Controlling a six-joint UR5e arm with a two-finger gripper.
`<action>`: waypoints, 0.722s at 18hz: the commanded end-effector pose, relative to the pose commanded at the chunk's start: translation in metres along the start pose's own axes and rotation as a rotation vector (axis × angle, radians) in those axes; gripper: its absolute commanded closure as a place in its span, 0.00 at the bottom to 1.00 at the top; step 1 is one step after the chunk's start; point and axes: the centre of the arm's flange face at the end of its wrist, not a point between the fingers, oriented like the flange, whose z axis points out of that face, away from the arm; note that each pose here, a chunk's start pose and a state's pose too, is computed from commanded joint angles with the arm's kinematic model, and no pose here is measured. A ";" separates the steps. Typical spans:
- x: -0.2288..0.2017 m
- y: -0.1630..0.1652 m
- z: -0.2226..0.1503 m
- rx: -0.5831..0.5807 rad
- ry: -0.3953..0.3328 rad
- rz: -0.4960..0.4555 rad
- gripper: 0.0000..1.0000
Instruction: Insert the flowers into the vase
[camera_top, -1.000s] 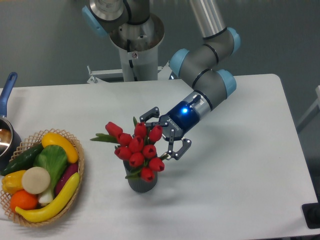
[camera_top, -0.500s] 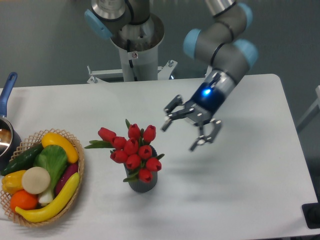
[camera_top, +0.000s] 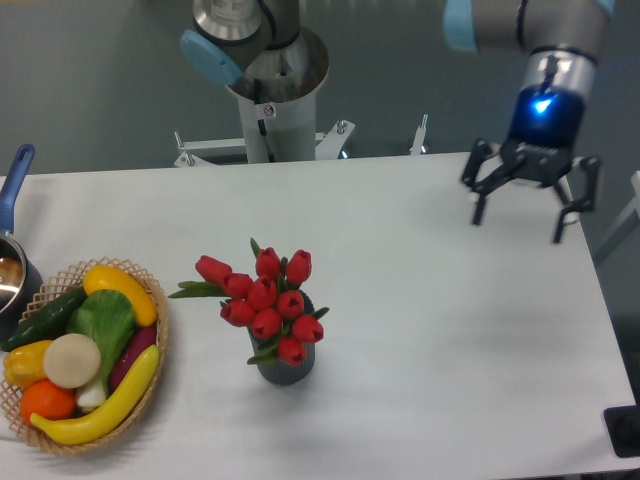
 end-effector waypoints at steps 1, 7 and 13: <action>0.001 -0.004 -0.004 -0.021 -0.006 0.012 0.00; 0.001 0.005 -0.026 -0.194 0.050 0.158 0.00; -0.011 0.013 -0.051 -0.306 0.168 0.295 0.00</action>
